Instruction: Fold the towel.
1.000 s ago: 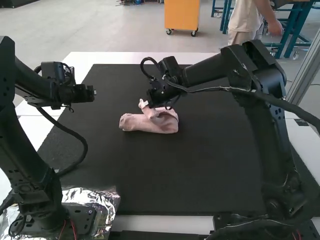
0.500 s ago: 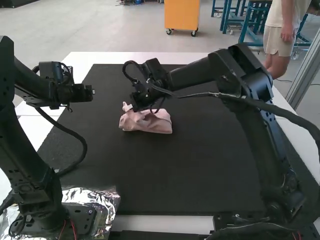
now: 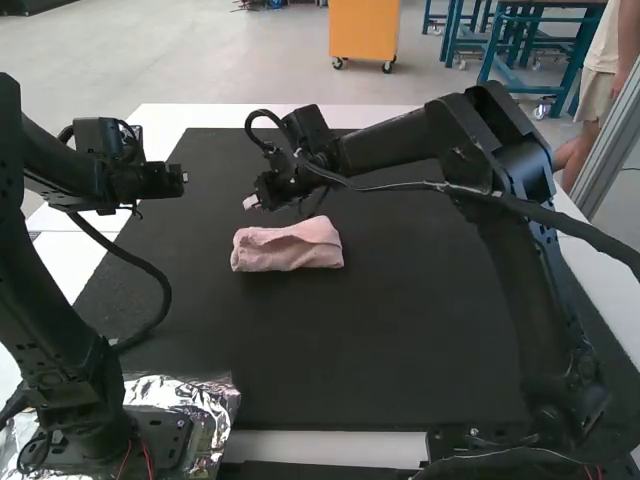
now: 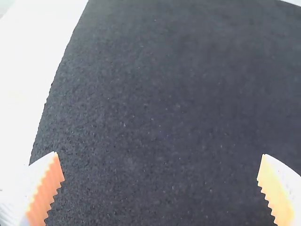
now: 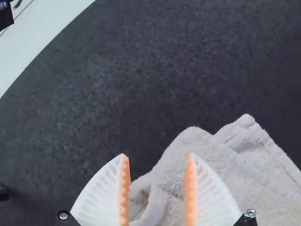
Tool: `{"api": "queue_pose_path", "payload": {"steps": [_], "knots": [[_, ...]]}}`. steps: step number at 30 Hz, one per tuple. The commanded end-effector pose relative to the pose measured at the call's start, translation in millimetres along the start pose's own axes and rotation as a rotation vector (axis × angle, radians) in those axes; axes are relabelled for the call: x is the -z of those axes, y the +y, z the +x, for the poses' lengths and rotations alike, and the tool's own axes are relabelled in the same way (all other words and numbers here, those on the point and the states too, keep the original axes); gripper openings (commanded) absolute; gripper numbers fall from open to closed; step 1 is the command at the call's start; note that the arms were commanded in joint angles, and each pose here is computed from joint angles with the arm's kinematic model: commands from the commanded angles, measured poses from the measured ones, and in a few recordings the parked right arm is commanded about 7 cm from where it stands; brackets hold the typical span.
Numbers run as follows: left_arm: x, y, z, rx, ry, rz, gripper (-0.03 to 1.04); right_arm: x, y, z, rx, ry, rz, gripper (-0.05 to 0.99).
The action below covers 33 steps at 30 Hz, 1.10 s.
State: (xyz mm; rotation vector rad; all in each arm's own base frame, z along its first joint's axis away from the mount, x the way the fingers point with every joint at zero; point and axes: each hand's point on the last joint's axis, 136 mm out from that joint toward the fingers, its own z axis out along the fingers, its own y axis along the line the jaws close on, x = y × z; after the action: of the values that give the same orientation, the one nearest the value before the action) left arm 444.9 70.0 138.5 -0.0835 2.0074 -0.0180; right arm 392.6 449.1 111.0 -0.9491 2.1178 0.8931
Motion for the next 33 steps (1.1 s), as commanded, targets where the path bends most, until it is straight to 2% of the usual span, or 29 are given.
{"api": "queue_pose_path", "payload": {"steps": [1,5,9,18,33], "knots": [[4.2,-4.2,-9.1,-0.012,-0.028,0.011,0.97,31.2,-8.0,-21.4,-0.018,-0.065,-0.011,-0.03],[3.4,-13.1,-8.6,-0.020,-0.030,0.026,0.97,26.7,-14.5,10.4,-0.036,-0.012,-0.024,-0.03],[2.9,-18.0,-9.6,-0.025,-0.034,0.034,0.97,22.4,-14.1,24.6,-0.038,-0.011,-0.039,-0.03],[1.2,-16.1,-8.4,-0.024,-0.035,0.030,0.97,4.5,-7.9,57.5,-0.058,0.026,-0.061,-0.03],[0.7,-16.3,-13.9,-0.025,-0.048,0.031,0.97,-38.1,-32.1,99.7,-0.120,0.023,-0.056,-0.03]]}}
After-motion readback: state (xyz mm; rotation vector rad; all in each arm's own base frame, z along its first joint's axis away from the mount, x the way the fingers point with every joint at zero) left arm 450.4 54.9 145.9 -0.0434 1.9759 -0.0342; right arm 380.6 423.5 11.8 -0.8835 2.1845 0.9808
